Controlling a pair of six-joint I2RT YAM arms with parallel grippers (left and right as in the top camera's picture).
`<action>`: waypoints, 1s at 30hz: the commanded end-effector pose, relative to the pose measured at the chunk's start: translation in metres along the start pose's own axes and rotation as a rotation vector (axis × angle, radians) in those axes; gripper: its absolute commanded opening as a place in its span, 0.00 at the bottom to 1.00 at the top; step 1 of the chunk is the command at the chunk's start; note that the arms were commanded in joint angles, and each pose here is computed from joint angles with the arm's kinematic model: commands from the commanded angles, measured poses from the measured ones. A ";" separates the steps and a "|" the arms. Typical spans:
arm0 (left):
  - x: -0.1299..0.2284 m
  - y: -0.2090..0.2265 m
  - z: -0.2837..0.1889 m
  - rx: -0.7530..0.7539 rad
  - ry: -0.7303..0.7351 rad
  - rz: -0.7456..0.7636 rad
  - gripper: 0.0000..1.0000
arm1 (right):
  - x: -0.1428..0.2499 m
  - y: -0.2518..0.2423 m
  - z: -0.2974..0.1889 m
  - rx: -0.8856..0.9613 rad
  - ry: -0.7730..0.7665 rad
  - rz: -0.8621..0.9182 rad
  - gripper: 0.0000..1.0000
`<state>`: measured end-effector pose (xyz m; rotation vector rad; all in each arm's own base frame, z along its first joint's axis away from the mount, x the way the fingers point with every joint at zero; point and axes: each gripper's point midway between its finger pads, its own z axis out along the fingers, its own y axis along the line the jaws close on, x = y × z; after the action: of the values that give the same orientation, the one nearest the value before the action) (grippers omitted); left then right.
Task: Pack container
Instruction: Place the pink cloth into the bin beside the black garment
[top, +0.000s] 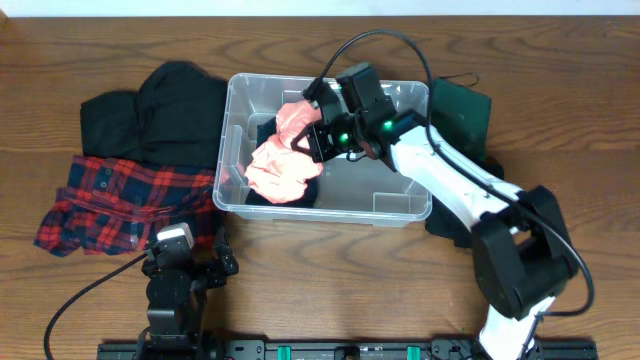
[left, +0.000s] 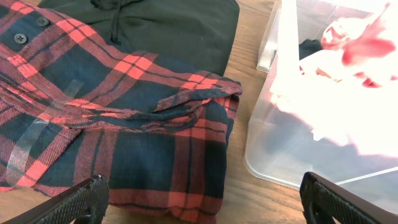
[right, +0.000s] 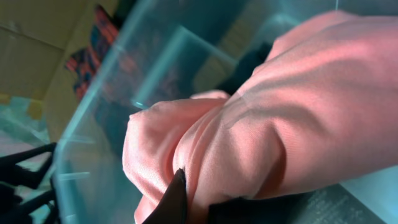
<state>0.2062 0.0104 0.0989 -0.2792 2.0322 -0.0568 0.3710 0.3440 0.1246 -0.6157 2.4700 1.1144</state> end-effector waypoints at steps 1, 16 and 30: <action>0.005 0.000 0.002 -0.001 0.006 -0.006 0.98 | 0.007 -0.008 0.004 0.006 0.029 0.023 0.05; 0.005 0.000 0.002 -0.001 0.006 -0.006 0.98 | 0.037 -0.090 -0.021 0.387 0.117 0.104 0.09; 0.005 0.000 0.002 -0.001 0.006 -0.006 0.98 | 0.033 -0.087 -0.033 0.404 0.113 0.066 0.67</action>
<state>0.2062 0.0103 0.0989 -0.2790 2.0323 -0.0571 0.3775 0.2636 0.0631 -0.4801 2.7579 0.5941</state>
